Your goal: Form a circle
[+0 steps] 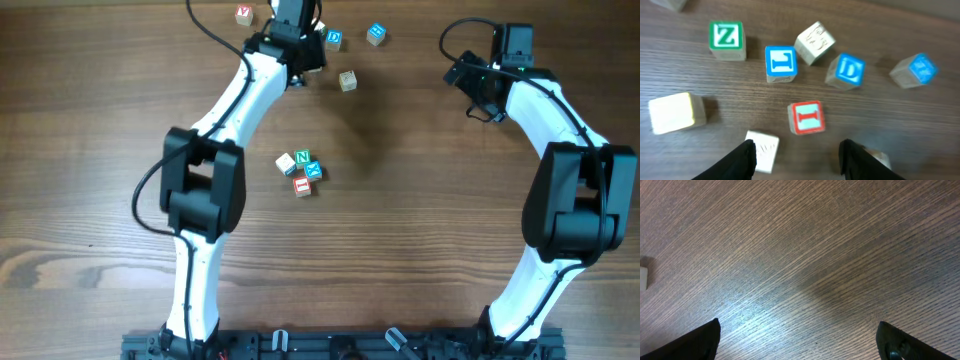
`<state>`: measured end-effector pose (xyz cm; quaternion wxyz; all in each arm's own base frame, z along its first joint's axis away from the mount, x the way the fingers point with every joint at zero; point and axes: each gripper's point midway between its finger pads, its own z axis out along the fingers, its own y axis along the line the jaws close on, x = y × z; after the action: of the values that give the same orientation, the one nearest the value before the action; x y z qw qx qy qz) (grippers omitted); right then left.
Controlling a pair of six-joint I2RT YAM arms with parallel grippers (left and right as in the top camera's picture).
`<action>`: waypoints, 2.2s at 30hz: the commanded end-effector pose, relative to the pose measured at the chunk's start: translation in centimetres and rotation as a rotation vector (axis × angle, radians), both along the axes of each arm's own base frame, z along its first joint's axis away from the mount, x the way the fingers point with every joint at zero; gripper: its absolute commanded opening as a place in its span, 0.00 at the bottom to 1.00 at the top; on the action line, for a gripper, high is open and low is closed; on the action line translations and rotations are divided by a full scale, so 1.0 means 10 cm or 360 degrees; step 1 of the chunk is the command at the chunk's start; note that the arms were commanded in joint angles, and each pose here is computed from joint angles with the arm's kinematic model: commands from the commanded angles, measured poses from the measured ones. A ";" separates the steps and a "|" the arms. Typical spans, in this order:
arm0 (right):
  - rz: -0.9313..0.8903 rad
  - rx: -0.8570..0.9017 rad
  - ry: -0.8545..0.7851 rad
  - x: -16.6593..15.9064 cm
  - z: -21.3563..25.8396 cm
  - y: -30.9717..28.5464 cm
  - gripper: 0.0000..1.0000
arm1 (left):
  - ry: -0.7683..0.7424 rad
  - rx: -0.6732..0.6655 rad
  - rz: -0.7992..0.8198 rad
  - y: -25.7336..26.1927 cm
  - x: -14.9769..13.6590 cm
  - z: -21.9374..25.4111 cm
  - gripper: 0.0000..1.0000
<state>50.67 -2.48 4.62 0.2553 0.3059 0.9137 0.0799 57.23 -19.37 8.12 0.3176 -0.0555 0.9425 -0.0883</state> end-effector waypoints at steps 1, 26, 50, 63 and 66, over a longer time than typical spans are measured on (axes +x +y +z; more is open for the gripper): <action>0.0013 -0.0022 0.0031 -0.02 -0.10 -0.01 1.00 | 0.0041 0.0033 0.0004 0.15 0.05 -0.21 0.51; 0.0013 -0.0022 0.0032 -0.02 -0.10 -0.01 1.00 | 0.0163 0.0197 -0.0152 0.25 -0.05 -0.62 0.37; 0.0012 -0.0022 0.0031 -0.02 -0.10 -0.01 1.00 | -0.0110 0.0082 -0.0090 0.64 -1.25 2.12 0.18; 0.0013 -0.0023 0.0031 -0.02 -0.10 -0.01 1.00 | 0.0694 0.0277 -0.0036 1.15 -2.78 1.55 0.18; 0.0012 -0.0022 0.0032 -0.02 -0.10 -0.01 1.00 | 0.0839 0.0317 -0.0032 1.18 -2.86 1.03 0.17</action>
<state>50.68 -2.48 4.62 0.2555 0.3059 0.9137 0.0799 29.69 -8.08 22.56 0.1114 -0.0255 0.9934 0.0042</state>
